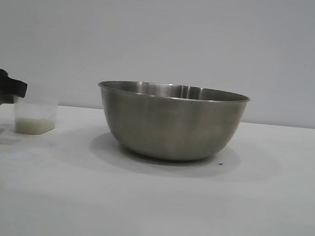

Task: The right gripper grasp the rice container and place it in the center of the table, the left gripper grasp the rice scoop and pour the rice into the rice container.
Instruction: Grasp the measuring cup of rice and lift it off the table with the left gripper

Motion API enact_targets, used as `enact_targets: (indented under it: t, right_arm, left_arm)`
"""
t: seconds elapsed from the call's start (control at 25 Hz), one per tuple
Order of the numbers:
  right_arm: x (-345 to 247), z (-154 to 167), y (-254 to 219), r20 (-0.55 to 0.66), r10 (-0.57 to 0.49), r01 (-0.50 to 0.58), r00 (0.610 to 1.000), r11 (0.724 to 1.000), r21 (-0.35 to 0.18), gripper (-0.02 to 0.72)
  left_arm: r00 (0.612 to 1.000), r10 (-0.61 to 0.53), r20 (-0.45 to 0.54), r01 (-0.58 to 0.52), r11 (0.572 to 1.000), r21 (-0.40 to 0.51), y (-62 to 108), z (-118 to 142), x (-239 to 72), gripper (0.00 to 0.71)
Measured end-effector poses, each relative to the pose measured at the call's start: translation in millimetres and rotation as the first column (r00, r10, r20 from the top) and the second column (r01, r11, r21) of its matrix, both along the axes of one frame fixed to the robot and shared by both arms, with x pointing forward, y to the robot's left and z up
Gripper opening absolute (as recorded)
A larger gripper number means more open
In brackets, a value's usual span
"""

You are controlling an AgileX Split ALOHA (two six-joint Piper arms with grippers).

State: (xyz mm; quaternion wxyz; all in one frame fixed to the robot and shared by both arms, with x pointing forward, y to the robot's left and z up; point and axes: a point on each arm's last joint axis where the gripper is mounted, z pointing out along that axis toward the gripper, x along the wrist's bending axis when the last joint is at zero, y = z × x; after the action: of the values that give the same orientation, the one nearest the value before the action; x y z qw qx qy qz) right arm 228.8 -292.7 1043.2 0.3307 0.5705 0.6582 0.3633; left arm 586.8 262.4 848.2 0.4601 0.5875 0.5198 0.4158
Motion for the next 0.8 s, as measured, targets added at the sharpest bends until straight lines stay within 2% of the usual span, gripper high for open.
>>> enact_targets:
  t: [0.08, 0.16, 0.44, 0.8]
  right_arm:
    - [0.0, 0.0, 0.0, 0.000, 0.000, 0.000, 1.000, 1.000, 0.000, 0.551]
    - [0.0, 0.0, 0.0, 0.000, 0.000, 0.000, 1.000, 1.000, 0.000, 0.551]
    - [0.0, 0.0, 0.0, 0.000, 0.000, 0.000, 1.000, 1.000, 0.000, 0.551]
    - [0.0, 0.0, 0.0, 0.000, 0.000, 0.000, 1.000, 1.000, 0.000, 0.551]
  left_arm:
    - [1.000, -0.011, 0.004, 0.011, 1.000, 0.004, -1.0, 0.5, 1.0, 0.066]
    - [1.000, -0.021, 0.005, 0.021, 1.000, 0.010, -1.8, 0.6, 1.1, 0.000]
    - [0.997, -0.072, 0.005, 0.072, 0.997, 0.027, -6.0, 0.1, 0.8, 0.000]
    - [0.994, -0.074, 0.081, 0.072, 0.997, 0.025, -6.4, 27.4, 3.5, 0.000]
